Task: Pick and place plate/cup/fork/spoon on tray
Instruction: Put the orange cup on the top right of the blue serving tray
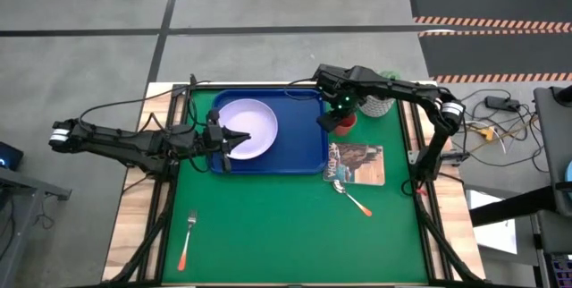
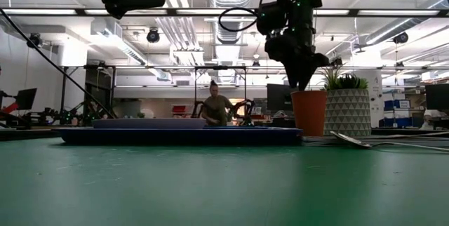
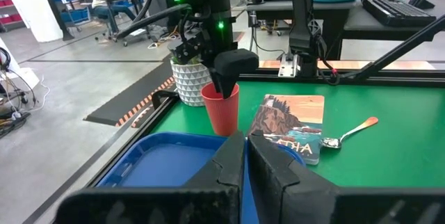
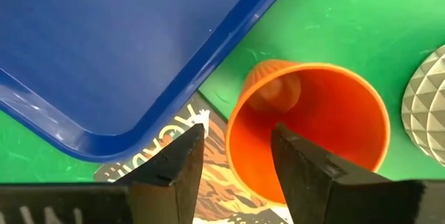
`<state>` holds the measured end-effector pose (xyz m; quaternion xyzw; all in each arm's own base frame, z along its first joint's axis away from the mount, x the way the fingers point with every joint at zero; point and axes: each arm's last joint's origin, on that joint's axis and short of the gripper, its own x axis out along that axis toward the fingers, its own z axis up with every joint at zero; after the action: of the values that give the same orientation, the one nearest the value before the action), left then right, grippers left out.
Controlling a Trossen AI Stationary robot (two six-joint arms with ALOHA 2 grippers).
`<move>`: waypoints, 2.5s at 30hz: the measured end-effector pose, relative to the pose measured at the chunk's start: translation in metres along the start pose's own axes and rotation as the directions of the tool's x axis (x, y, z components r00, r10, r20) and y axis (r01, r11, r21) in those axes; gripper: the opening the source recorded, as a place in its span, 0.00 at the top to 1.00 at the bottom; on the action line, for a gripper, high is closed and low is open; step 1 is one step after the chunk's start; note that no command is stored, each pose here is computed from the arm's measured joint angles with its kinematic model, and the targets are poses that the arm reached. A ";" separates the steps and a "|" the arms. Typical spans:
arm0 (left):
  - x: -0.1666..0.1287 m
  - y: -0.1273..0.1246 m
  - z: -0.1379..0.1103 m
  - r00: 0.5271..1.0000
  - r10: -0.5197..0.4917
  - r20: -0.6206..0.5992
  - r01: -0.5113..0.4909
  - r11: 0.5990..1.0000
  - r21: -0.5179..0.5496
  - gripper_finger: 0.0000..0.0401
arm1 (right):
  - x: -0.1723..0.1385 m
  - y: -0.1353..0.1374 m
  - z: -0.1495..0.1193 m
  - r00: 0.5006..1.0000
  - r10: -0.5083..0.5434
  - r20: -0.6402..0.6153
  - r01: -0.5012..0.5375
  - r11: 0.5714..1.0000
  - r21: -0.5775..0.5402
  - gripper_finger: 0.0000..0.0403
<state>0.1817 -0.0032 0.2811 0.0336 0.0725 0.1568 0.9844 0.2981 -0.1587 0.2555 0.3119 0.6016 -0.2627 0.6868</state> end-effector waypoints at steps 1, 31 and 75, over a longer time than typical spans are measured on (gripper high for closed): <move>0.000 0.000 0.000 1.000 0.000 0.000 0.000 1.000 0.000 1.00 | 0.000 0.000 0.001 1.000 0.002 0.006 -0.002 1.000 0.000 0.61; 0.000 0.000 0.000 1.000 0.000 0.000 0.000 1.000 0.000 1.00 | 0.012 -0.001 0.000 1.000 0.004 0.017 -0.004 1.000 0.010 0.61; 0.000 0.000 0.000 1.000 0.000 0.000 0.000 1.000 0.000 1.00 | 0.030 -0.001 0.005 0.999 -0.038 -0.028 0.038 0.999 0.004 0.91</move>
<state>0.1817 -0.0031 0.2811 0.0337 0.0726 0.1567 0.9844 0.3045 -0.1628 0.2265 0.3057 0.6162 -0.2726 0.6727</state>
